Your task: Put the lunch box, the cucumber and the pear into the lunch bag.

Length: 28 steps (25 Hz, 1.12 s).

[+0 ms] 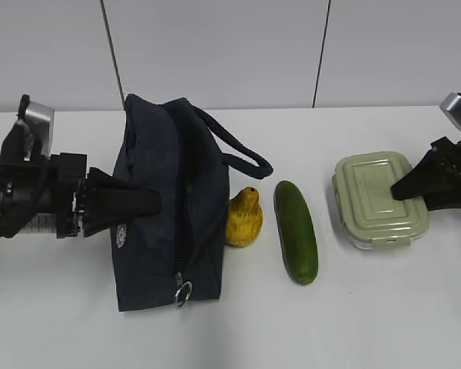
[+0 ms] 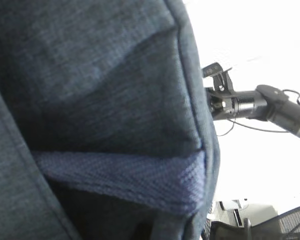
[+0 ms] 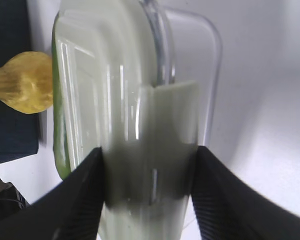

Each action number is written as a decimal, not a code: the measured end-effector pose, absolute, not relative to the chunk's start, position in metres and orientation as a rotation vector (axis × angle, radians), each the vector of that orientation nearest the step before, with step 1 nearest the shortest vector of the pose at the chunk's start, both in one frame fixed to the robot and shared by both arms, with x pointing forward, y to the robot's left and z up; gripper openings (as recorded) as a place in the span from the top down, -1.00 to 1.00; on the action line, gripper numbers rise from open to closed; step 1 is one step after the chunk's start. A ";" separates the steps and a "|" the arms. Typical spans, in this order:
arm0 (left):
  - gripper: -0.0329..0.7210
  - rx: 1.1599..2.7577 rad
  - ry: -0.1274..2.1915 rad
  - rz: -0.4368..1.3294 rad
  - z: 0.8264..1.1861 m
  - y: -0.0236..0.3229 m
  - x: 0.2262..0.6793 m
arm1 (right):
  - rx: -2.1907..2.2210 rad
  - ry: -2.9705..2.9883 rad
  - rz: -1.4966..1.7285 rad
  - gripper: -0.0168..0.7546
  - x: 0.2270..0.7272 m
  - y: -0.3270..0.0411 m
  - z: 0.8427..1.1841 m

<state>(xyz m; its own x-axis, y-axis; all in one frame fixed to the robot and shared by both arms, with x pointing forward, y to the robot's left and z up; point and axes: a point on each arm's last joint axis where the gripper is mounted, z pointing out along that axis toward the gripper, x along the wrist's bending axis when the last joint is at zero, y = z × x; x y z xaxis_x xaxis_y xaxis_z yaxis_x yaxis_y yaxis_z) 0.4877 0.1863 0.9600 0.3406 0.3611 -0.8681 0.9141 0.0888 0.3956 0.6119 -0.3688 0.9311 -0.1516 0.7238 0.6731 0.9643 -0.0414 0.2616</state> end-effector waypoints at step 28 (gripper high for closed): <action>0.91 1.594 1.147 -0.604 0.959 0.174 0.483 | -1.834 -1.875 -1.281 -0.05 0.607 -0.360 1.006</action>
<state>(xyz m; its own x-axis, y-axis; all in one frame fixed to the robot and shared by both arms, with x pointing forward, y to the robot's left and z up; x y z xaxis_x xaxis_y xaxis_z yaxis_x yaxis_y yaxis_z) 0.4831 0.1739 0.9589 0.4167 0.3743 -0.8284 0.8948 -0.0084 0.4464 0.6068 -0.3602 1.0063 -0.1951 0.7005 0.6864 0.8942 -0.1604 0.4179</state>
